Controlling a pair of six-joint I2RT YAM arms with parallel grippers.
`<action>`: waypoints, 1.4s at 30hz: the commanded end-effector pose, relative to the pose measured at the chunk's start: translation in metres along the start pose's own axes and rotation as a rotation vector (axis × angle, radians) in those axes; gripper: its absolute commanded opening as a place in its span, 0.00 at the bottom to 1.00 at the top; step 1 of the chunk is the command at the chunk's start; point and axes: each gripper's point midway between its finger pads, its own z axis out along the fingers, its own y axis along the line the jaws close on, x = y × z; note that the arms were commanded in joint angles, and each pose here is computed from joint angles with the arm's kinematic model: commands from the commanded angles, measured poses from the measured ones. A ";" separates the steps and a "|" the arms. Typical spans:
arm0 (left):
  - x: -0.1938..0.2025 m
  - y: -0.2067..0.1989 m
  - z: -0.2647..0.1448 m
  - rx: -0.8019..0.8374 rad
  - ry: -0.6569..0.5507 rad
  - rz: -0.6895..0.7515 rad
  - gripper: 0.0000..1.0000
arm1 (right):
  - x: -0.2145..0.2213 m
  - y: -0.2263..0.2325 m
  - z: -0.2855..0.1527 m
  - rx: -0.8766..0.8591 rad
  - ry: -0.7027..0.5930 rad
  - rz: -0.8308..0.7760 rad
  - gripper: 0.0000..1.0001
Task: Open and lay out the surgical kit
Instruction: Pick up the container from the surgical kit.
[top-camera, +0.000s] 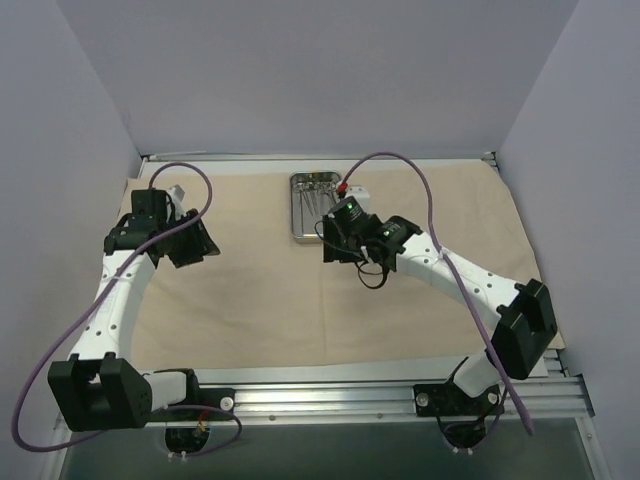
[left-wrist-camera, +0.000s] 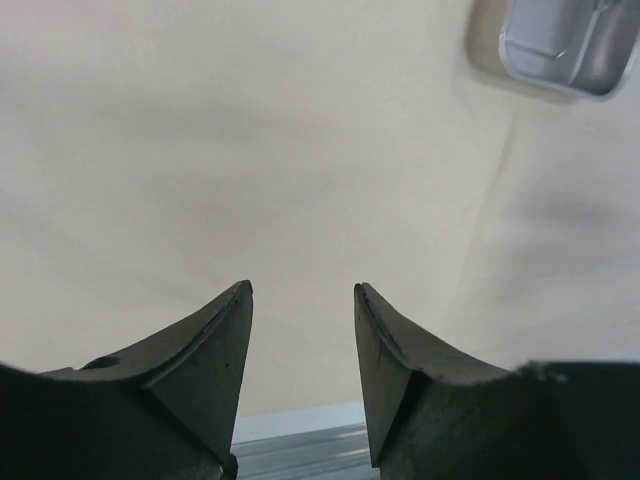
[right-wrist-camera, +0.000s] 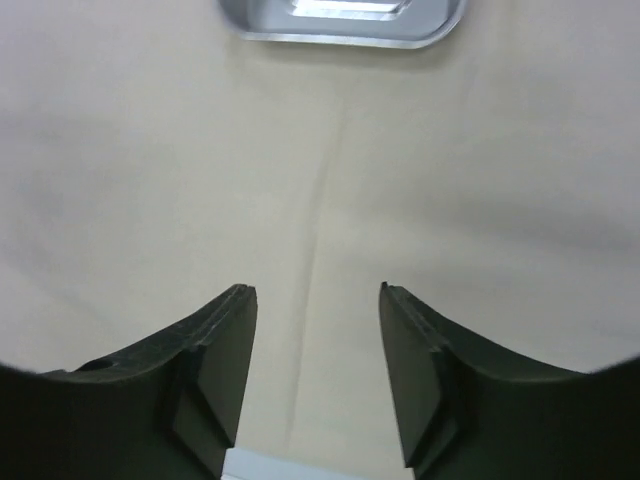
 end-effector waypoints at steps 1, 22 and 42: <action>-0.026 -0.013 -0.015 0.047 -0.118 0.086 0.57 | -0.017 -0.036 0.020 0.090 0.042 -0.005 0.55; -0.013 -0.074 -0.035 0.397 -0.116 0.153 0.94 | -0.126 -0.121 0.165 0.082 0.146 0.071 0.72; -0.019 -0.045 -0.026 0.194 -0.096 0.224 0.94 | -0.142 -0.106 0.175 0.029 0.050 0.059 0.62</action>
